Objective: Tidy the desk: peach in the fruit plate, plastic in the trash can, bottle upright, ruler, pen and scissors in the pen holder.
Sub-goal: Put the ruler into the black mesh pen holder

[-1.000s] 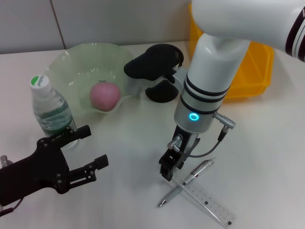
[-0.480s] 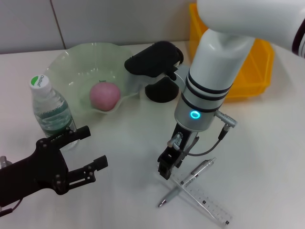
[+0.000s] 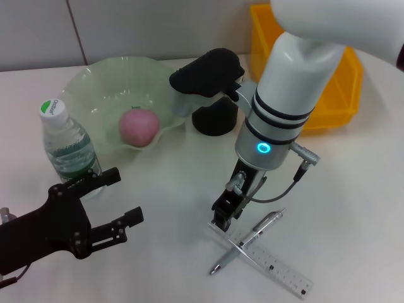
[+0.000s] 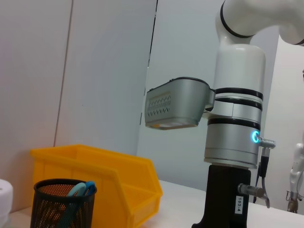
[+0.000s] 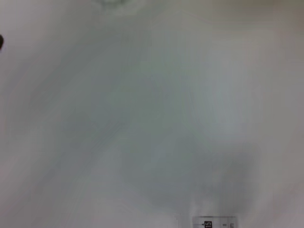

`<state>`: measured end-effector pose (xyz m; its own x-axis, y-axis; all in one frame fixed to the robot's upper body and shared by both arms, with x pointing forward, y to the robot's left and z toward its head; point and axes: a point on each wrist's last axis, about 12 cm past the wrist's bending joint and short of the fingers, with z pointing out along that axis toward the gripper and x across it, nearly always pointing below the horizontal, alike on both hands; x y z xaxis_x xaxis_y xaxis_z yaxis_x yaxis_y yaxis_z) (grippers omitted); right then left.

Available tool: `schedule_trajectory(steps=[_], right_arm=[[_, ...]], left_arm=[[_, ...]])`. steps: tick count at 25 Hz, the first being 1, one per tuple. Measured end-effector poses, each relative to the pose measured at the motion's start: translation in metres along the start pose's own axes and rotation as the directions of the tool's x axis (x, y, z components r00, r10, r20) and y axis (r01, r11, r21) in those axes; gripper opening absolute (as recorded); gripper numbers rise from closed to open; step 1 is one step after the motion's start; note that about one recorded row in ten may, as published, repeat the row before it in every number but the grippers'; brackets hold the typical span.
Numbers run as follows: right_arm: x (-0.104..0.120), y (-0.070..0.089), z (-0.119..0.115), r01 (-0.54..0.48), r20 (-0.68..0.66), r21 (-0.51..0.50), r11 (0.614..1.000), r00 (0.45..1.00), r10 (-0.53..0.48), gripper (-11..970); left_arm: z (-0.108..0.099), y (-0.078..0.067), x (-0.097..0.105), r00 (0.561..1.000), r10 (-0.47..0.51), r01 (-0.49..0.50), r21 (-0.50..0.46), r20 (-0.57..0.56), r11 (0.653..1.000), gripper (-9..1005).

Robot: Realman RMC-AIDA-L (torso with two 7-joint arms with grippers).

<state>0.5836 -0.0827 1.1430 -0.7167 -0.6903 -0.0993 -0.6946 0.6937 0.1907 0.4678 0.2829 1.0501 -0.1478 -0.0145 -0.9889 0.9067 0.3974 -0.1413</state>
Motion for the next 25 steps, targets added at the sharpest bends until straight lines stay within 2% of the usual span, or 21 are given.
schedule_trajectory(steps=[5,15,22,25], right_arm=[[0.002,-0.001,-0.001,0.001,-0.001,-0.004,1.000,1.000,-0.001,293],[0.004,0.001,-0.007,0.039,-0.008,0.050,0.998,0.999,-0.039,303],[0.003,0.010,-0.012,0.076,-0.003,0.048,0.996,0.997,-0.076,473],[0.003,0.015,-0.009,0.102,-0.028,0.064,0.993,0.995,-0.100,516]], left_arm=[[0.001,-0.001,0.000,1.000,-0.002,0.002,0.004,0.000,1.000,842],[0.001,-0.001,0.000,1.000,-0.002,0.002,0.007,0.007,1.000,842],[0.002,-0.002,0.000,1.000,-0.008,0.008,0.008,0.008,1.000,842],[0.002,-0.001,-0.001,1.000,-0.010,0.010,0.008,0.008,1.000,842]])
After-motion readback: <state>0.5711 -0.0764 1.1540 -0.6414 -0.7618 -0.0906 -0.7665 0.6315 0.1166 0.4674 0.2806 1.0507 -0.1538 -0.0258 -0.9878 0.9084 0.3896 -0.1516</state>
